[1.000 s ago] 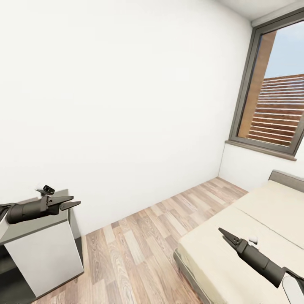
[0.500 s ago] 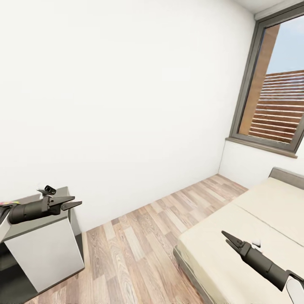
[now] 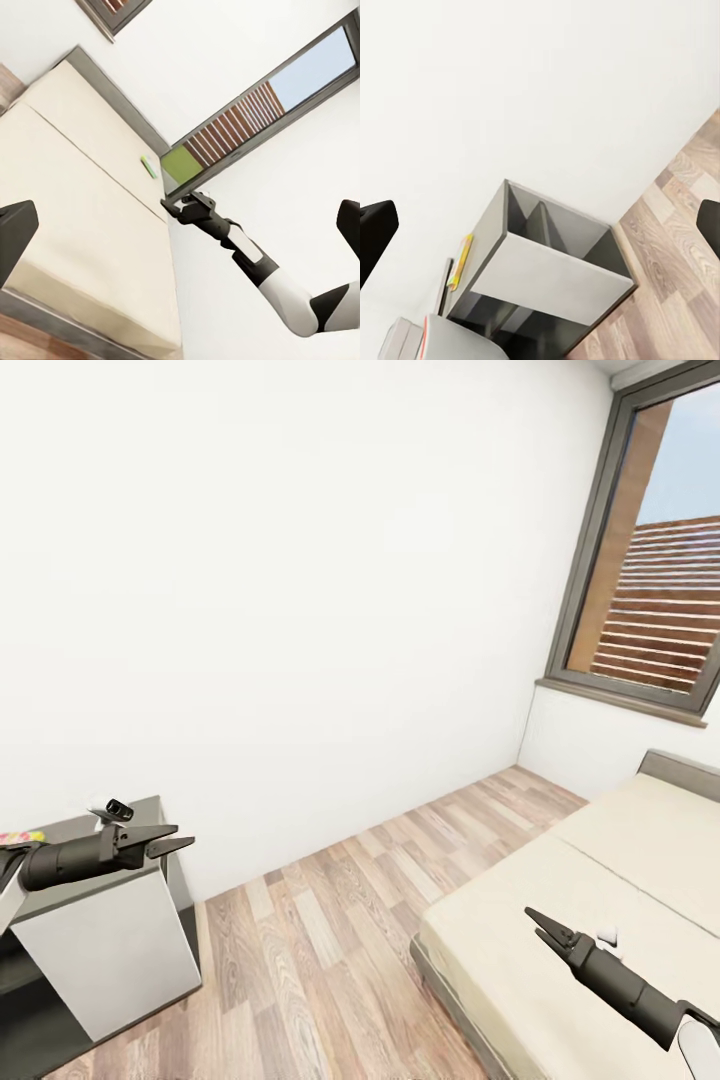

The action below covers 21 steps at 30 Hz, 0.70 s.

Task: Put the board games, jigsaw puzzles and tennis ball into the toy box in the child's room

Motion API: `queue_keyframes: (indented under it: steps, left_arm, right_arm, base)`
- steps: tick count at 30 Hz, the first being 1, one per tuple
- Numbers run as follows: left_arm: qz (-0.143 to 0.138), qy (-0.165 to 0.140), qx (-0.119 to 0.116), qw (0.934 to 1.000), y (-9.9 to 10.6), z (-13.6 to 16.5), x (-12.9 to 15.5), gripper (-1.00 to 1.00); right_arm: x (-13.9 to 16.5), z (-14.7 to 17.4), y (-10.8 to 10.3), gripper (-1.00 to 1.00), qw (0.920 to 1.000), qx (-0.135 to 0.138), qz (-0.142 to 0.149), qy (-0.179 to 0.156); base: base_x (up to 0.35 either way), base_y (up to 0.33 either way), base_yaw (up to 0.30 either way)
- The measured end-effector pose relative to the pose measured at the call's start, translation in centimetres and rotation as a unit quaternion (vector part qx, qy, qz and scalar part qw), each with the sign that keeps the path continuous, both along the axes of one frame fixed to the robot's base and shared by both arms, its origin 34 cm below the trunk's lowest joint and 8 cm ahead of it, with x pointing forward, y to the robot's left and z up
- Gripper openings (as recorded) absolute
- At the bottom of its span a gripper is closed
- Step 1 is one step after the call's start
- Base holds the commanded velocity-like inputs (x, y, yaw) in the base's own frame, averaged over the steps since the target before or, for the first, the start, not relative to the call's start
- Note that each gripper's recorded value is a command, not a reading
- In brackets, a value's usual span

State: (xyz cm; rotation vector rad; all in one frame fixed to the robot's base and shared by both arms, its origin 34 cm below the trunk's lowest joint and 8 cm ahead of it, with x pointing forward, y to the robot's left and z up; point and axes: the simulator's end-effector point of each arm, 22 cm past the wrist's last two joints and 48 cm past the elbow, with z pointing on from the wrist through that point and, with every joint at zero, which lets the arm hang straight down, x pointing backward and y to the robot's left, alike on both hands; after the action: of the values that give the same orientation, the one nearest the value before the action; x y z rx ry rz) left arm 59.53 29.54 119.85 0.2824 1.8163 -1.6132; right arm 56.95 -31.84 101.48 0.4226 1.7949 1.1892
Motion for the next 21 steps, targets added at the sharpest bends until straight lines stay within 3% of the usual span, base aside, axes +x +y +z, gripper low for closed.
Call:
queue_keyframes:
  steps: [9,21]
  left_arm:
    - [-0.001,0.001,-0.001,1.0000,-0.10,-0.15,0.06,1.00]
    - [-0.002,0.000,-0.001,1.0000,-0.24,-0.18,0.09,1.00]
  right_arm:
    - [0.01,-0.15,0.00,1.00,1.0000,0.000,0.000,0.002]
    - [0.01,-0.15,-0.02,1.00,1.0000,0.000,0.000,0.002]
  base:
    - [0.000,0.000,-0.027]
    - [-0.012,-0.015,-0.248]
